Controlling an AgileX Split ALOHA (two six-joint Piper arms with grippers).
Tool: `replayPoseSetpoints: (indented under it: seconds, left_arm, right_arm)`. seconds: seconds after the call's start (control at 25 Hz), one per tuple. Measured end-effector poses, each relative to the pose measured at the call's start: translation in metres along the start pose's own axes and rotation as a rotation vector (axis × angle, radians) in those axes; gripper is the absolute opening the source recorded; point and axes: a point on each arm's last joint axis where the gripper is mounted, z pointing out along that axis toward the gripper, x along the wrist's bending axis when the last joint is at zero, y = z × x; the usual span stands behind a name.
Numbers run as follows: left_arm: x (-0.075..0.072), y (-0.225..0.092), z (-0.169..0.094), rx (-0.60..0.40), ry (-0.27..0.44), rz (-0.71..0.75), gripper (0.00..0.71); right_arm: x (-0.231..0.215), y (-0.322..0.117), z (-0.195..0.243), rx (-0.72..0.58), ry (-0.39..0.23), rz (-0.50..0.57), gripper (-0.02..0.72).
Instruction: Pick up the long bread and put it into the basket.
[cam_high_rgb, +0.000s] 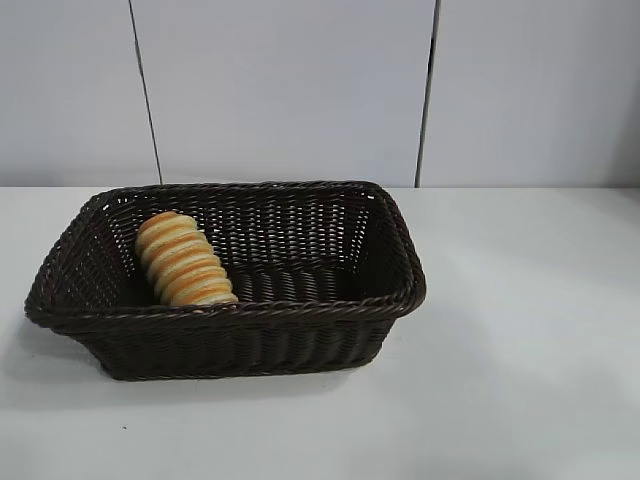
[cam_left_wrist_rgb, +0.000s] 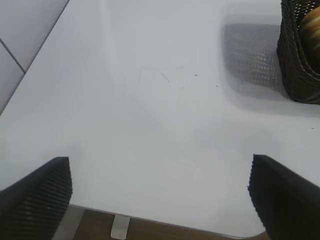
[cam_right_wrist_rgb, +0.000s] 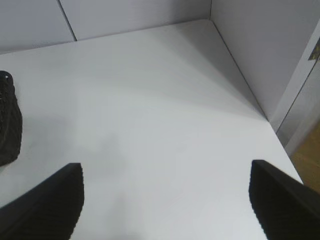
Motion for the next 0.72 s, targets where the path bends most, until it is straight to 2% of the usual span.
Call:
replayPoseSetpoints:
  seconds: [0.24,0.72]
  left_arm:
    - [0.000,0.000,0.000,0.000,0.000,0.000,0.694]
    - [0.000,0.000,0.000,0.000,0.000,0.000,0.694]
  right_arm:
    - [0.005,-0.014,0.021,0.092,0.038,0.005,0.622]
    - [0.008,-0.015,0.022,0.097,0.070,-0.013,0.622]
